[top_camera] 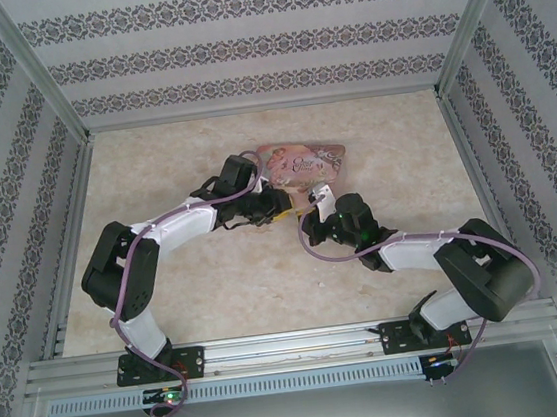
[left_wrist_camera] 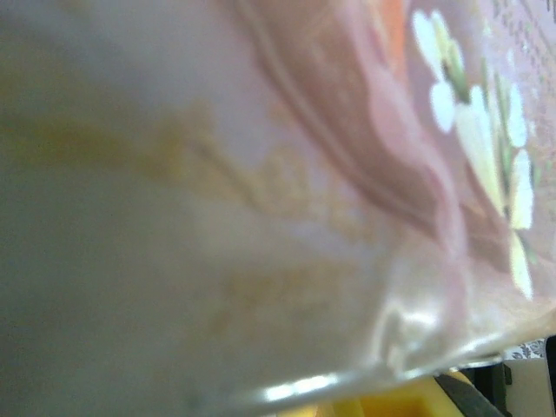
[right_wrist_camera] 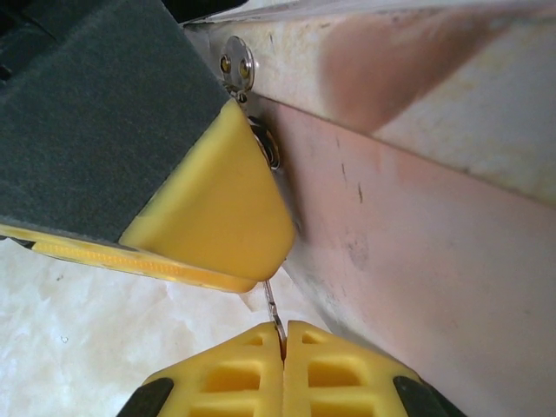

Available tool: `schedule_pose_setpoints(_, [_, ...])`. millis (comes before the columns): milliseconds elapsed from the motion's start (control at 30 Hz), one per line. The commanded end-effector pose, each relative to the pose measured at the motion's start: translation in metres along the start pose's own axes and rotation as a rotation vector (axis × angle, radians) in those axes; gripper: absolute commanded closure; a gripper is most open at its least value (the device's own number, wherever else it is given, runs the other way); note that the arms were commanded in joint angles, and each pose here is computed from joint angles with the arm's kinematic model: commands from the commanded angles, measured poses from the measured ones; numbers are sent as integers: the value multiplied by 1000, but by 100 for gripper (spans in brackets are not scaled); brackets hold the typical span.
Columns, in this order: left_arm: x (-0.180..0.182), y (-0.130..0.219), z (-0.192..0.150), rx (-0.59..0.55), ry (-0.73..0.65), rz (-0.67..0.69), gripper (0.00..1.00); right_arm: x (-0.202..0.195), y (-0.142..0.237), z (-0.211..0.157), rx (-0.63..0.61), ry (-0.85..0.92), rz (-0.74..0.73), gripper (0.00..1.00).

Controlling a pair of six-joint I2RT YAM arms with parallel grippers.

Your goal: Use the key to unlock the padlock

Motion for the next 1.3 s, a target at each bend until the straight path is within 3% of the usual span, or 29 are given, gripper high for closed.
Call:
schedule_pose_setpoints(0, [-25, 11, -6, 35, -20, -96, 80, 4, -1, 29, -160, 12, 45, 100])
schedule_pose_setpoints(1267, [-22, 15, -12, 55, -17, -88, 80, 13, -33, 83, -299, 33, 200, 100])
Point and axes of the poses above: each hand's point on the last joint's axis, 136 mm out from that joint toward the fingers, its own y axis back along the fingers, its own x axis along the line the jaws close on, z = x × y, the point moved 7 cm from there along y, back along the fingers, and after that the axes turned 1 degree about -y, right-handed, at the moved point
